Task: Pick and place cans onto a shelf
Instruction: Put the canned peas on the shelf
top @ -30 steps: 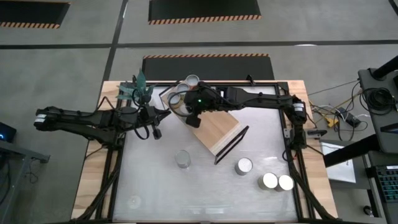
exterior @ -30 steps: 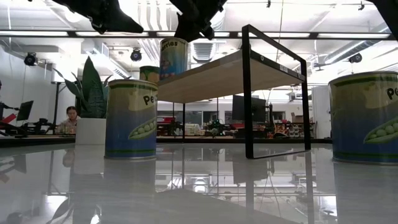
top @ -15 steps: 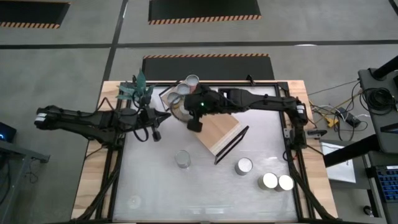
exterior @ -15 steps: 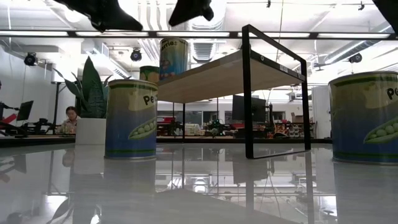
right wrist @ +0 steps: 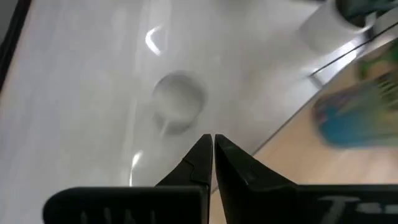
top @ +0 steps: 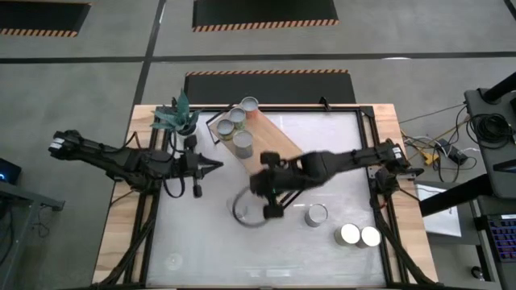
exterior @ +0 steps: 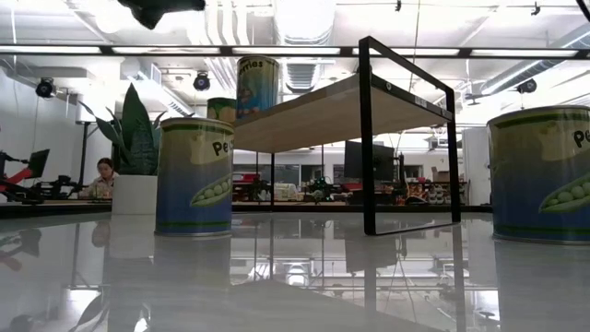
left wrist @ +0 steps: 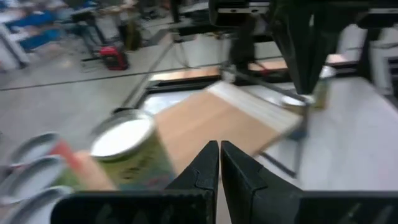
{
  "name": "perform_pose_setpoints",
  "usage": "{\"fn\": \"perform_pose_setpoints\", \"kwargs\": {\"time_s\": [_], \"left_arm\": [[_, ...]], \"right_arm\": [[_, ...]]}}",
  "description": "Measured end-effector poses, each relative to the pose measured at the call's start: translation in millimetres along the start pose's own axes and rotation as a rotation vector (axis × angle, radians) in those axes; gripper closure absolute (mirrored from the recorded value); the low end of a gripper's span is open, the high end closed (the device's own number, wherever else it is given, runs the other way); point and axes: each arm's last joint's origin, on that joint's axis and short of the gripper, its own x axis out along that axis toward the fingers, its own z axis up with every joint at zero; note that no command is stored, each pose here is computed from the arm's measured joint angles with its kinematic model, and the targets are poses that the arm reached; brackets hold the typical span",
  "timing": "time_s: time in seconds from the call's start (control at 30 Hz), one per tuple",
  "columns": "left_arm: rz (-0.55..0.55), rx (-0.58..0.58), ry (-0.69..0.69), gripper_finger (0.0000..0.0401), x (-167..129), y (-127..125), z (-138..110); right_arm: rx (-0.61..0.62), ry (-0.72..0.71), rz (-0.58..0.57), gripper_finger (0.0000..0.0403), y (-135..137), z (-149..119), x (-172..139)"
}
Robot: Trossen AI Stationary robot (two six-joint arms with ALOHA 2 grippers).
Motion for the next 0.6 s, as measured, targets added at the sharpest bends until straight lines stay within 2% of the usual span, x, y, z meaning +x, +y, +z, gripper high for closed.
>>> {"fn": "perform_pose_setpoints", "kwargs": {"time_s": [0.1, 0.27, 0.47, 0.6], "left_arm": [[-0.053, -0.004, -0.005, 0.0401, -3, -8, 1], [-0.109, -0.009, -0.03, 0.0401, -9, -17, 7], [-0.138, -0.048, -0.056, 0.0401, -13, -21, 14], [-0.149, -0.059, -0.072, 0.0401, -15, -22, 15]], "right_arm": [[-0.018, 0.063, 0.029, 0.0394, 22, -9, -3], [0.041, 0.2, 0.039, 0.0394, 48, -28, -5], [0.268, 0.499, 0.016, 0.0394, 63, -60, -11], [0.402, 0.643, -0.053, 0.0394, 74, -77, -16]]}}
